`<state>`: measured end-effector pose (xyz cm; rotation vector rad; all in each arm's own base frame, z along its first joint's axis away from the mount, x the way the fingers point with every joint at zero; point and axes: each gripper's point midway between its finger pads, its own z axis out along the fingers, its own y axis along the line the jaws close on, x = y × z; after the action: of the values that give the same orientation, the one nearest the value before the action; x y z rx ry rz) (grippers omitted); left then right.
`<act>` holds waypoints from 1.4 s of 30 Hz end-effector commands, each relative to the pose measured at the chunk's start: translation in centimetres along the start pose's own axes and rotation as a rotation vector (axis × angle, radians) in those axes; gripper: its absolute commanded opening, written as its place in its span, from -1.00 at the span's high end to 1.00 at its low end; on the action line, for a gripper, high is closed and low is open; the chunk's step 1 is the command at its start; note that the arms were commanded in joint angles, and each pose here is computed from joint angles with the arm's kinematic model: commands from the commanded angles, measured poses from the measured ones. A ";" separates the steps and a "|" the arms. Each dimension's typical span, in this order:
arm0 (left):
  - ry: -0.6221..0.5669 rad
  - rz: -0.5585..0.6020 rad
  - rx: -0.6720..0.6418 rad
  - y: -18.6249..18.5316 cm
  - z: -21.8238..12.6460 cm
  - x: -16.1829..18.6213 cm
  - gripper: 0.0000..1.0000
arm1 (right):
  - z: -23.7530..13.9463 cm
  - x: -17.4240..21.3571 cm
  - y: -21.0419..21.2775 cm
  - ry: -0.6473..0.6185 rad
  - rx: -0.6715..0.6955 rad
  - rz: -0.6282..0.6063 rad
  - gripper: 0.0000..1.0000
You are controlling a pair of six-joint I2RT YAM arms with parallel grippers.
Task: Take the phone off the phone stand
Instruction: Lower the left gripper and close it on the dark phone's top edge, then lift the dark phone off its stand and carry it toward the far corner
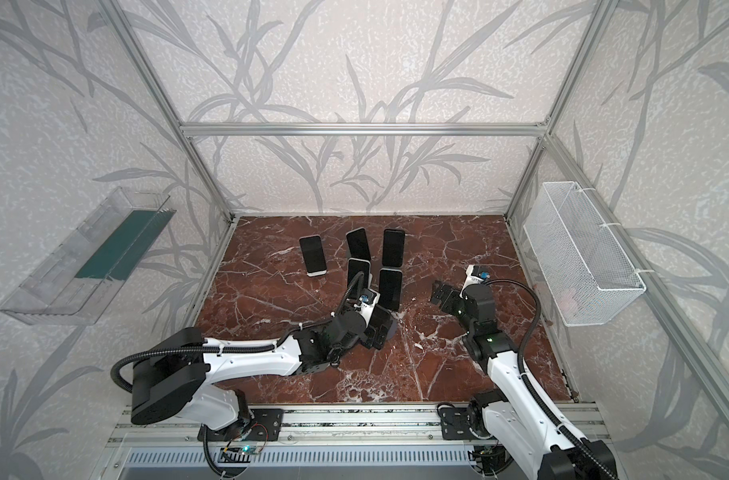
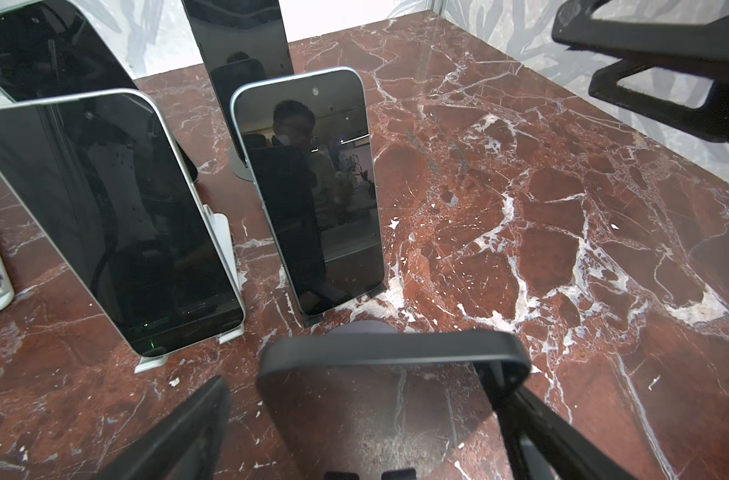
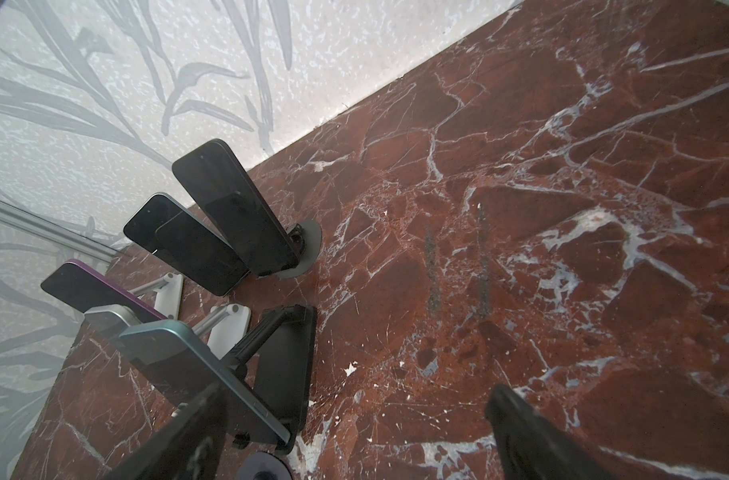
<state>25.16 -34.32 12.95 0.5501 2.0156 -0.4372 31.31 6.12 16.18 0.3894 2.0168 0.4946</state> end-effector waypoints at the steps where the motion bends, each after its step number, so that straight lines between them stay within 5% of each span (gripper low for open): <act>1: -0.053 -0.036 0.010 -0.6 0.2 -1.4 -0.98 | -0.2 -0.4 0.5 -0.018 -0.019 -0.004 -0.93; 42: -0.075 0.045 0.000 -0.2 -0.8 -3.0 -0.43 | -0.4 -0.4 0.8 -0.019 -0.034 0.003 -0.93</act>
<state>25.37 -34.41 12.79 0.6051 1.9869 -0.3921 31.24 6.42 16.20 0.3818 2.0196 0.5100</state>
